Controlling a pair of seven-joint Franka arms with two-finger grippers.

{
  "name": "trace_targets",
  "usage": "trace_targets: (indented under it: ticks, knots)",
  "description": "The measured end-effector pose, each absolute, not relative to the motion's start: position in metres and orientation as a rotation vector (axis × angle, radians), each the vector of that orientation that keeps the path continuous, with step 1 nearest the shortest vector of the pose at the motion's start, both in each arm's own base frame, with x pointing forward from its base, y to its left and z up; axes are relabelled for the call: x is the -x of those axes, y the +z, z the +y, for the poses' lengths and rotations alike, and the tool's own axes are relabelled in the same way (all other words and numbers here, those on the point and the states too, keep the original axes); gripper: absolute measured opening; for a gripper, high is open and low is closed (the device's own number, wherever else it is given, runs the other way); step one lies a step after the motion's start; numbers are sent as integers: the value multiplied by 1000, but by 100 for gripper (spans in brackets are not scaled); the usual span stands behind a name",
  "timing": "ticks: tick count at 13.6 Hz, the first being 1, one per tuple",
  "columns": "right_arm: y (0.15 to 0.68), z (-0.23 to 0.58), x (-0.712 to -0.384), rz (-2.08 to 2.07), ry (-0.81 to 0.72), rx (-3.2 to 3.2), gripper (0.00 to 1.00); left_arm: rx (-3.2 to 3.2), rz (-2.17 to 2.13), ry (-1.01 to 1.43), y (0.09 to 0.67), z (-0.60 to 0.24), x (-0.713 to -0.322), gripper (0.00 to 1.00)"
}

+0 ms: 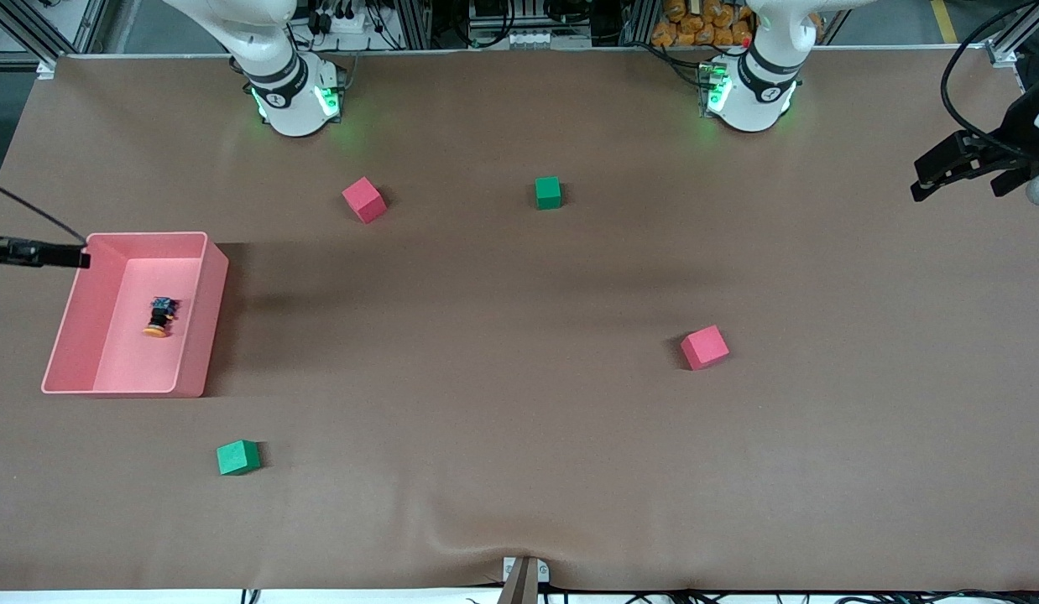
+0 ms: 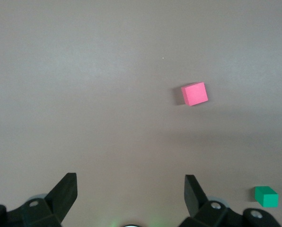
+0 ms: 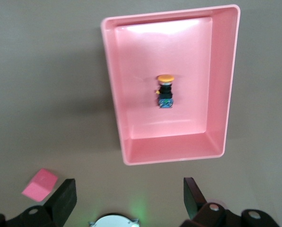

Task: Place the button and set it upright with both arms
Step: 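Move the right gripper over the pink tray toward the button, then grasp the yellow-capped button in the tray with the right gripper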

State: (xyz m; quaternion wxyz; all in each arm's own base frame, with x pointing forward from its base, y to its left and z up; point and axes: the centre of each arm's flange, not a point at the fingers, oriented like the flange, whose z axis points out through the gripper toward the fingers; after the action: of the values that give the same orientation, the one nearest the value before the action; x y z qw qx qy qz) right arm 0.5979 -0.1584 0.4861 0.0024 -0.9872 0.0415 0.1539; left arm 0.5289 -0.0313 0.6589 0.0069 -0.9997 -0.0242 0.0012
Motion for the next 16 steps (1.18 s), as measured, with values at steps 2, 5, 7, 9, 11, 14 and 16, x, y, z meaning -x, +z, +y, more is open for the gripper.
trace_targets:
  ticks: [2,5,7,9,11,14,16]
  knots:
    - [445,-171,-609,102,458,3095,100,3127,-72,6,658,-33,-529,100]
    - [382,-177,-610,-12,358,3110,100,3127,-72,10,657,-33,-530,100]
    - [343,-195,-598,-75,285,3116,100,3127,-71,25,655,-33,-530,100]
    - [310,-214,-582,-111,277,3105,100,3125,-71,45,654,-32,-529,100]
    - [287,-224,-571,-105,314,3084,100,3125,-68,46,654,-33,-529,100]
    - [260,-222,-572,-113,337,3068,100,3125,-63,46,654,-35,-529,100]
    - [240,-220,-572,-120,287,3082,100,3125,-66,48,653,-34,-529,100]
